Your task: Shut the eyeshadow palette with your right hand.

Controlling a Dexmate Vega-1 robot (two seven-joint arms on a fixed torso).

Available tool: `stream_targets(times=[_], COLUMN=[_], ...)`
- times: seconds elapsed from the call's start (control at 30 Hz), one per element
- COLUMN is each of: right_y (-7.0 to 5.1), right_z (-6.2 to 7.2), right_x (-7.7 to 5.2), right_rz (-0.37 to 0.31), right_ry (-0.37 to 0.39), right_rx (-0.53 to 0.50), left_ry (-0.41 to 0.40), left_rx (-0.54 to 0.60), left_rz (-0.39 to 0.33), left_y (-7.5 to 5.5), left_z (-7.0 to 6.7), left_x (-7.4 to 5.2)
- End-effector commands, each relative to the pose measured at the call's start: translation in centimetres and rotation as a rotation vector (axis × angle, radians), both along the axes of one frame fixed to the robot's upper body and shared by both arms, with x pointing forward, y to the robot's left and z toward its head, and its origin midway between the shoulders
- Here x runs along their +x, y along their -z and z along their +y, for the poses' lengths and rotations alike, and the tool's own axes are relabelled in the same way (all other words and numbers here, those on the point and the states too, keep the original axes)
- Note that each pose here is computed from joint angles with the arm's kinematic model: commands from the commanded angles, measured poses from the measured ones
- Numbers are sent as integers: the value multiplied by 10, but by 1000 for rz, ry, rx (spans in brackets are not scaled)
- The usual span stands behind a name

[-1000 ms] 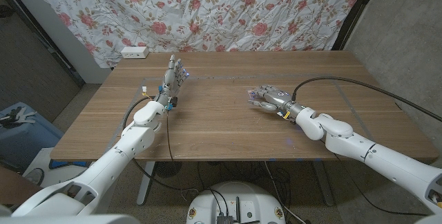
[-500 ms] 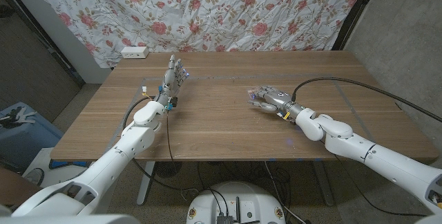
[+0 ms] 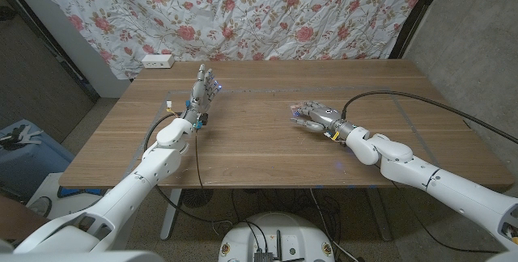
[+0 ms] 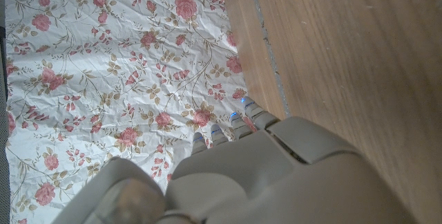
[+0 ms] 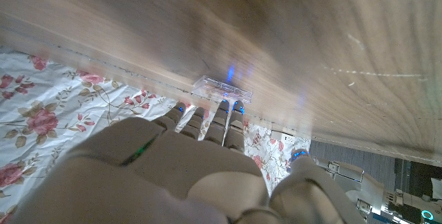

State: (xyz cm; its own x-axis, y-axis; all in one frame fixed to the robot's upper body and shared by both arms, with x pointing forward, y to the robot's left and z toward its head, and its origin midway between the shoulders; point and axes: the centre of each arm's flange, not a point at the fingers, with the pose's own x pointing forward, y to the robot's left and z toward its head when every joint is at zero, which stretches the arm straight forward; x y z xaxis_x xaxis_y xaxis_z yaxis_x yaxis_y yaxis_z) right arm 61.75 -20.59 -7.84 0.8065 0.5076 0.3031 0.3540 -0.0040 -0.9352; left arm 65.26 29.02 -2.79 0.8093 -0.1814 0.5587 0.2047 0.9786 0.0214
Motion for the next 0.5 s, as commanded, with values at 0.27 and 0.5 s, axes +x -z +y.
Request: stream_targets(times=[0.27,0.5], right_y=[1,4], right_z=[-1,-1], right_x=[1,3], right_rz=[0,14], right_ry=[-4,2], right_rx=[-13,-27], left_ry=[0,0], left_rx=[0,0], left_rz=[-1,-1], left_y=[0,0], left_z=[0,0], left_x=[0,0])
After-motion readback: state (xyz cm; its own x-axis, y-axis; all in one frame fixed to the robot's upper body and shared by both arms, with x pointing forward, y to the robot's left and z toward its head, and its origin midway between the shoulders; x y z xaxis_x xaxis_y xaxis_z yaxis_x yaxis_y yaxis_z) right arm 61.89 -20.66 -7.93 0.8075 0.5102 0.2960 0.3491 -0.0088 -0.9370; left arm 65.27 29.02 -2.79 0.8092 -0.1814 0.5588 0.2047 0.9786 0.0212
